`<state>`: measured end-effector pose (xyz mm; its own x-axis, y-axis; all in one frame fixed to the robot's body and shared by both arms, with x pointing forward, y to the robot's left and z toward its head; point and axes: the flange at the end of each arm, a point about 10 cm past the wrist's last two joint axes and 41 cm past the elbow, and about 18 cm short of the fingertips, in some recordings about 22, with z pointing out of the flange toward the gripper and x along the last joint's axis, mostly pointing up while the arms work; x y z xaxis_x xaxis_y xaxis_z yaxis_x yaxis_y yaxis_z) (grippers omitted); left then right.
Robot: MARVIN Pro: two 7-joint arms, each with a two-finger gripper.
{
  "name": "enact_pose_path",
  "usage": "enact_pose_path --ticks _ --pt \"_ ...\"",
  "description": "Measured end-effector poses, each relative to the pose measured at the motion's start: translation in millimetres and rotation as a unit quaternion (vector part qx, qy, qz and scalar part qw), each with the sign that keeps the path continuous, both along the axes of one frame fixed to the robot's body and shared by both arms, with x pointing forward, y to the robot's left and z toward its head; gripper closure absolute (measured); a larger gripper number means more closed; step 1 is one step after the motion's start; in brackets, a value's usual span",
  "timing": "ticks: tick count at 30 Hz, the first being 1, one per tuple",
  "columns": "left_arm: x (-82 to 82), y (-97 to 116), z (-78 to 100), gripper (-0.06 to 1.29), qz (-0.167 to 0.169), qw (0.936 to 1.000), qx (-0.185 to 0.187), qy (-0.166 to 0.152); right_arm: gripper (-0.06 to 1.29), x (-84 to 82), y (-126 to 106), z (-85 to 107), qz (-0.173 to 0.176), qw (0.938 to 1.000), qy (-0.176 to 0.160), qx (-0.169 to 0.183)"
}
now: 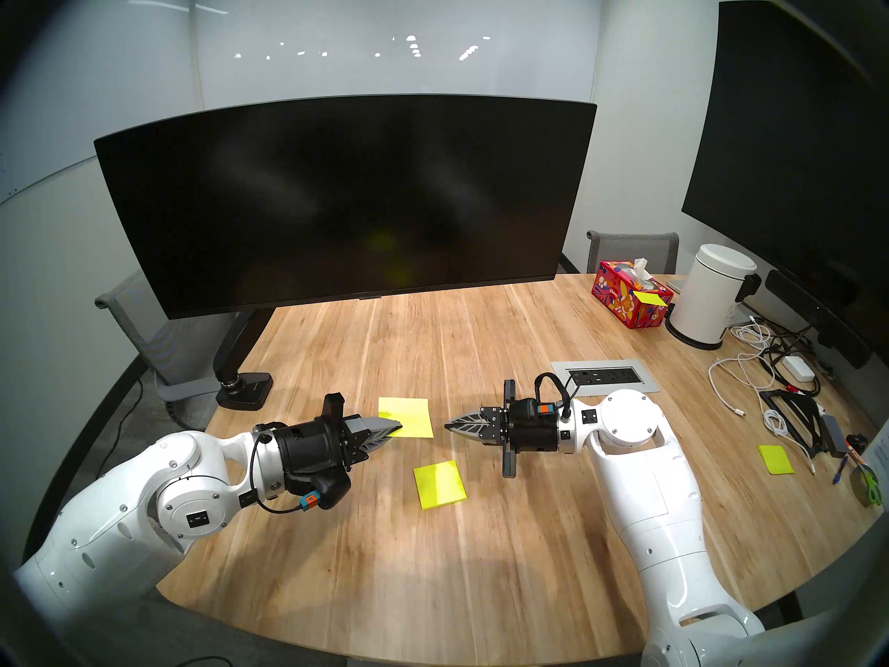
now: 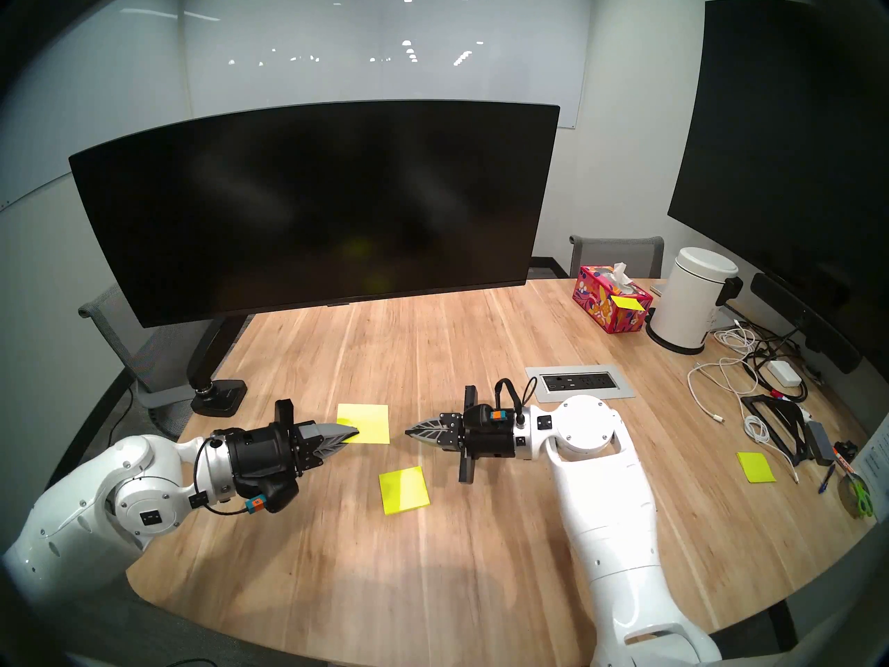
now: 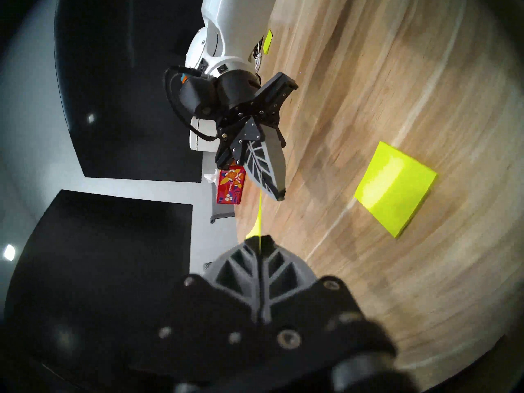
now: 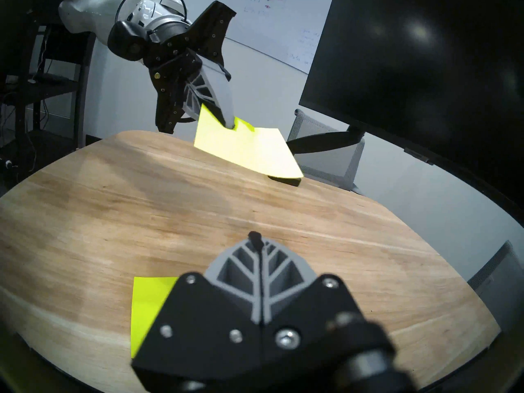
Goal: Peel one sticky note off the pad and stick it onto the monitor, then press it flat
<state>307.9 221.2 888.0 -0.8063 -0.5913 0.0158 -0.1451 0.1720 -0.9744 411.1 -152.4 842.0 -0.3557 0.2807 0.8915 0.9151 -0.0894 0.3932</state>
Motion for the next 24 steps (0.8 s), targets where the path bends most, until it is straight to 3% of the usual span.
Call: enact_pose_path --ticks 12,17,24 --pt "10.3 18 -8.1 1.25 0.035 0.9944 0.007 -0.099 1.25 0.7 0 3.2 0.009 1.0 0.0 0.002" --pt "18.1 21 -12.7 1.25 0.062 0.9896 -0.017 -0.129 1.25 -0.1 0 3.3 0.014 0.9999 -0.002 0.003" --pt "23.4 11 -2.1 1.25 0.073 0.9788 -0.081 -0.174 1.25 -0.7 1 3.5 0.017 0.9998 -0.007 0.005"
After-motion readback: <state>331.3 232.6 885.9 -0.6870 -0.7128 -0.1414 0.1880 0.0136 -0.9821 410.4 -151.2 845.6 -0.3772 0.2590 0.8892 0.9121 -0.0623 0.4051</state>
